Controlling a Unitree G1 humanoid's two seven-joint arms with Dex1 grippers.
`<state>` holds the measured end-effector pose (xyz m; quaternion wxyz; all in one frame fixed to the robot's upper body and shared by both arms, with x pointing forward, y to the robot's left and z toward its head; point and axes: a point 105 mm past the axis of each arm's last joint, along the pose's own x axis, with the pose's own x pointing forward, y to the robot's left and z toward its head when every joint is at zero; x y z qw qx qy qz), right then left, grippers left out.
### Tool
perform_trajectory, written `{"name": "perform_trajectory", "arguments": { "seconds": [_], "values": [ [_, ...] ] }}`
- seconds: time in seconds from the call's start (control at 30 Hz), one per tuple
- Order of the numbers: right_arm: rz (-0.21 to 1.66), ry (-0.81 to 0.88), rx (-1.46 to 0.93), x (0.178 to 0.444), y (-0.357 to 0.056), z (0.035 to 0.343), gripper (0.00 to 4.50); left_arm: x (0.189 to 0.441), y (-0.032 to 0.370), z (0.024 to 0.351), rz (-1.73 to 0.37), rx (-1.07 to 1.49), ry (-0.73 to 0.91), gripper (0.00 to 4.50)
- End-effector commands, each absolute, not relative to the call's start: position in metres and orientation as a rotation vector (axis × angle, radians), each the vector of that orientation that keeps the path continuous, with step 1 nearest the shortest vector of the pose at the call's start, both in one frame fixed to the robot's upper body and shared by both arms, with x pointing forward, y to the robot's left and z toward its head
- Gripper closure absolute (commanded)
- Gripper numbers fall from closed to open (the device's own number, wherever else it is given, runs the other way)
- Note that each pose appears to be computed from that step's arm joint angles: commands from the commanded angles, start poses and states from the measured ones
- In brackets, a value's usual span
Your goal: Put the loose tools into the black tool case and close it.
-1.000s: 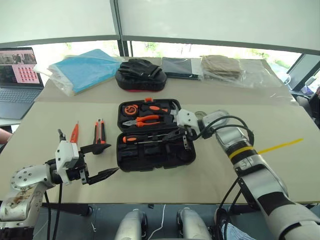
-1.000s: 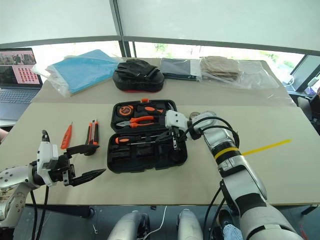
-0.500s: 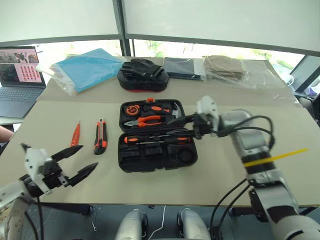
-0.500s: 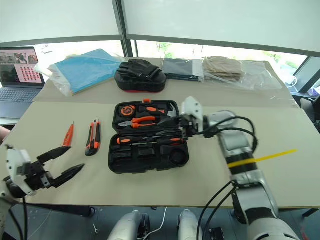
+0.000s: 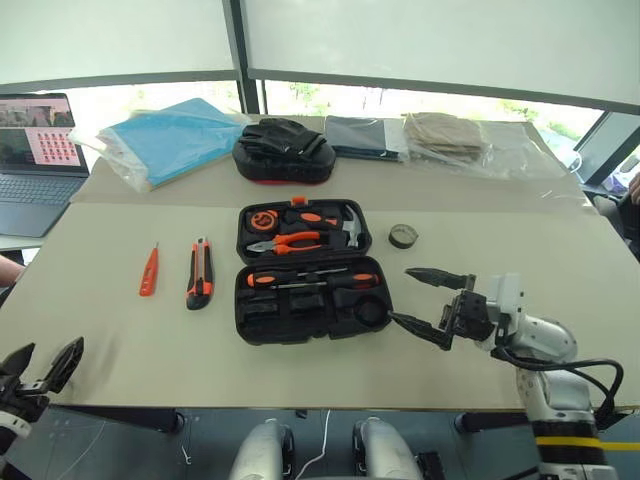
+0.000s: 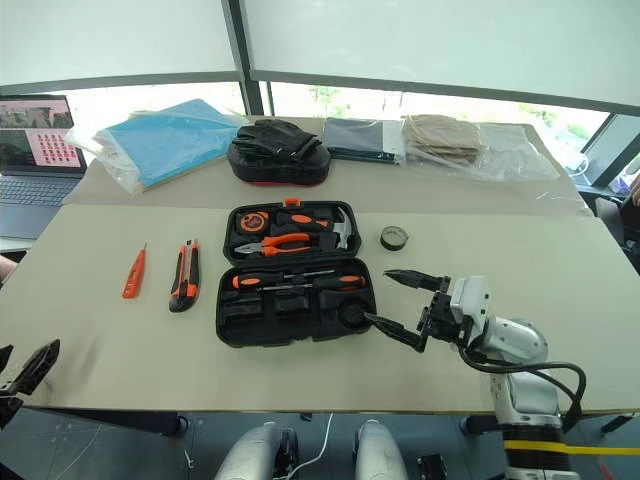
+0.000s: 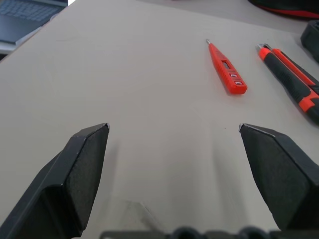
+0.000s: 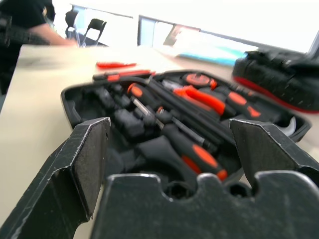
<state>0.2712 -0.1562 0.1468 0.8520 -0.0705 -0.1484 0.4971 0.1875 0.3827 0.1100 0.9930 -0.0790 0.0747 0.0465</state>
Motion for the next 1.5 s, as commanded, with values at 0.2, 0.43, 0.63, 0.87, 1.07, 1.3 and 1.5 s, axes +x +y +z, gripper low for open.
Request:
{"name": "perform_trajectory", "arguments": {
  "seconds": [0.2,0.43,0.63,0.87,1.07,1.3,1.5],
  "values": [
    [1.135,-0.558,-0.127,0.271,-0.127,0.216,0.07,0.278,0.35,0.14,0.0,-0.179,0.349,0.0],
    [1.183,-0.593,-0.142,0.274,-0.112,0.218,0.07,0.314,0.332,0.118,-0.006,-0.155,0.513,0.0],
    [1.195,-0.632,-0.143,0.276,-0.108,0.22,0.07,0.334,0.325,0.101,-0.007,-0.162,0.601,0.0],
    [1.249,-0.636,-0.2,0.273,-0.106,0.222,0.0,0.335,0.329,0.088,-0.022,-0.098,0.665,1.96],
    [1.264,-0.615,-0.2,0.266,-0.105,0.222,0.0,0.333,0.341,0.104,-0.057,-0.084,0.561,4.05],
    [1.231,-0.474,-0.252,0.264,-0.127,0.216,0.0,0.337,0.297,0.192,-0.538,0.231,0.206,4.05],
    [1.232,-0.139,-0.362,0.272,-0.147,0.194,0.0,0.301,0.193,0.196,-1.161,0.55,0.143,4.05]
  ]
}}
